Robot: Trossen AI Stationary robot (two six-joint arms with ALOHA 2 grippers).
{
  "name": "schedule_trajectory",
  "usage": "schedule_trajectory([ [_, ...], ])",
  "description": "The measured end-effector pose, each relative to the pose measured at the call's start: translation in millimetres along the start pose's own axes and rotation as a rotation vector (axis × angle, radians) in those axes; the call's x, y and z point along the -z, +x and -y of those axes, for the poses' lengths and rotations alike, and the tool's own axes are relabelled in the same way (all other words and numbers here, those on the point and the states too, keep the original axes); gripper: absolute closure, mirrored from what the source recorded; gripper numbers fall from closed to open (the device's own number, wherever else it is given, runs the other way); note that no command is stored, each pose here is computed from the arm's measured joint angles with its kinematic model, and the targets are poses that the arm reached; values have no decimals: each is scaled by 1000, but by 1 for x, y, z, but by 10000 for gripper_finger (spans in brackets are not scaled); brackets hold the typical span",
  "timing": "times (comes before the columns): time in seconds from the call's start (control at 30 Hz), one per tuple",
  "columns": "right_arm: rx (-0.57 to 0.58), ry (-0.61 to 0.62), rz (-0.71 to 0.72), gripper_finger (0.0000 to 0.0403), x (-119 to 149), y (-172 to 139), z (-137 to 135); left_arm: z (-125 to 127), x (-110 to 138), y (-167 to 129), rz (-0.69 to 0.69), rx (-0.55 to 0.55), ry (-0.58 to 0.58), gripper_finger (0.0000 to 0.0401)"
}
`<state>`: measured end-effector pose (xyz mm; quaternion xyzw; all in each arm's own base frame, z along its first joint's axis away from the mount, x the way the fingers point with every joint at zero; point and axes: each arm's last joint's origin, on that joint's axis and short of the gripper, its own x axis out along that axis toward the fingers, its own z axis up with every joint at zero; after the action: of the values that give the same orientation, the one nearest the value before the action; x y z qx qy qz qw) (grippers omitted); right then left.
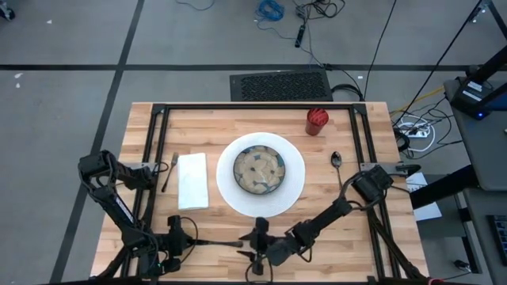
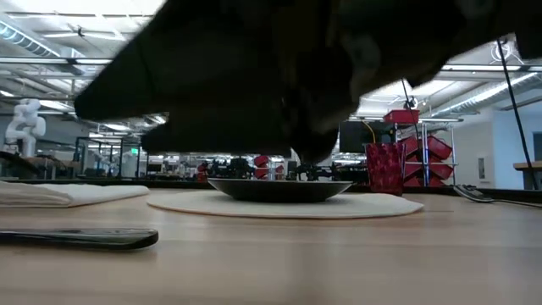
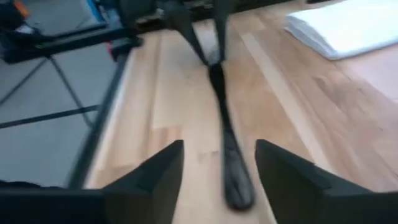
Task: Set table place
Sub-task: Put the black table knife beside the white table mat
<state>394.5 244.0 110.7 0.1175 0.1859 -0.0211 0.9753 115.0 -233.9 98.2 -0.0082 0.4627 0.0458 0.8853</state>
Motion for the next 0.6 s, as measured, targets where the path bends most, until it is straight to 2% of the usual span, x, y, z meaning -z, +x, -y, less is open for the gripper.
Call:
schedule_trajectory([
  [0.17,25,-13,-13,192,16,8,5,0,0,0,0,0,-1,299],
  [0.37,32,-85,-30,209,34,15,9,0,0,0,0,0,0,299],
  [0.6,25,-36,-28,228,40,20,13,0,0,0,0,0,-1,299],
])
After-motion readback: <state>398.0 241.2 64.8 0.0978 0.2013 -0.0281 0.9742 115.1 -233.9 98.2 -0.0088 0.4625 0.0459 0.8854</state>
